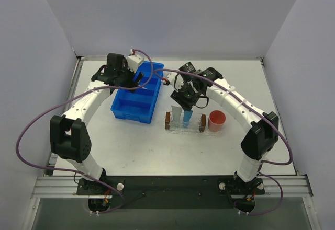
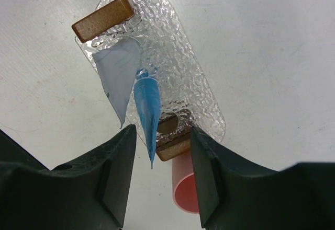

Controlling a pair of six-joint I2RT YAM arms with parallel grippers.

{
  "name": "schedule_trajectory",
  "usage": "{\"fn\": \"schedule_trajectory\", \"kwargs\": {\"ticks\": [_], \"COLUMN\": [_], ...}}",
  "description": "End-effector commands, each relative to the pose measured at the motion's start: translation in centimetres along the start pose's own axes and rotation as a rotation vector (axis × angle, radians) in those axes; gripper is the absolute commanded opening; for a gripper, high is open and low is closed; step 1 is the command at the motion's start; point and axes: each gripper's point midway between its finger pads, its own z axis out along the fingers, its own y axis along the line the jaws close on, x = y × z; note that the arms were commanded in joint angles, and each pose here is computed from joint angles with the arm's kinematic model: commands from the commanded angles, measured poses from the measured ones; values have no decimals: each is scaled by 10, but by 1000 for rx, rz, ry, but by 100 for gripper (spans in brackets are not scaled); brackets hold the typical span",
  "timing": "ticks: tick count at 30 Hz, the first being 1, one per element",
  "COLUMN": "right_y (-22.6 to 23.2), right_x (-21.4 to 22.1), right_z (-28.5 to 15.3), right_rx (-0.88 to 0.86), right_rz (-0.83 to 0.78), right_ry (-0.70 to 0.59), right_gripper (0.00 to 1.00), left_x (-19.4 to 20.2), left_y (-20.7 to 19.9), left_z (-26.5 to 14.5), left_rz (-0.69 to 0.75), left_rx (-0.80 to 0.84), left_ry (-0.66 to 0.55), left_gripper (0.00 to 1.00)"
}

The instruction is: Prepare toiletry sets of a toothbrush and toothpaste on the tray

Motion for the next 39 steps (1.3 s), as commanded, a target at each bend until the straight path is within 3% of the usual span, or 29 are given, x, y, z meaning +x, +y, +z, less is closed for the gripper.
{"fn": "schedule_trajectory", "kwargs": {"ticks": [1, 11, 24, 39], "right_y": [0, -4, -45, -62], "right_x": [-2, -7, -40, -43], "right_z": [-40, -75, -94, -80], "right_rx": [37, 85, 158, 150], "right_rz": [-22, -14, 125, 173], "right_ry": [-31, -96, -232, -221], "right_gripper": [42, 46, 46, 44], "left_x": [-28, -32, -26, -16], "left_y": [8, 10, 21, 18], "left_z": [-15, -3, 41, 94], "left_rz": [7, 34, 190, 398], "left_rx": [-12, -1, 43, 216], "left_ry": [-92, -88, -13, 23], "left_gripper": [88, 88, 88, 86]}}
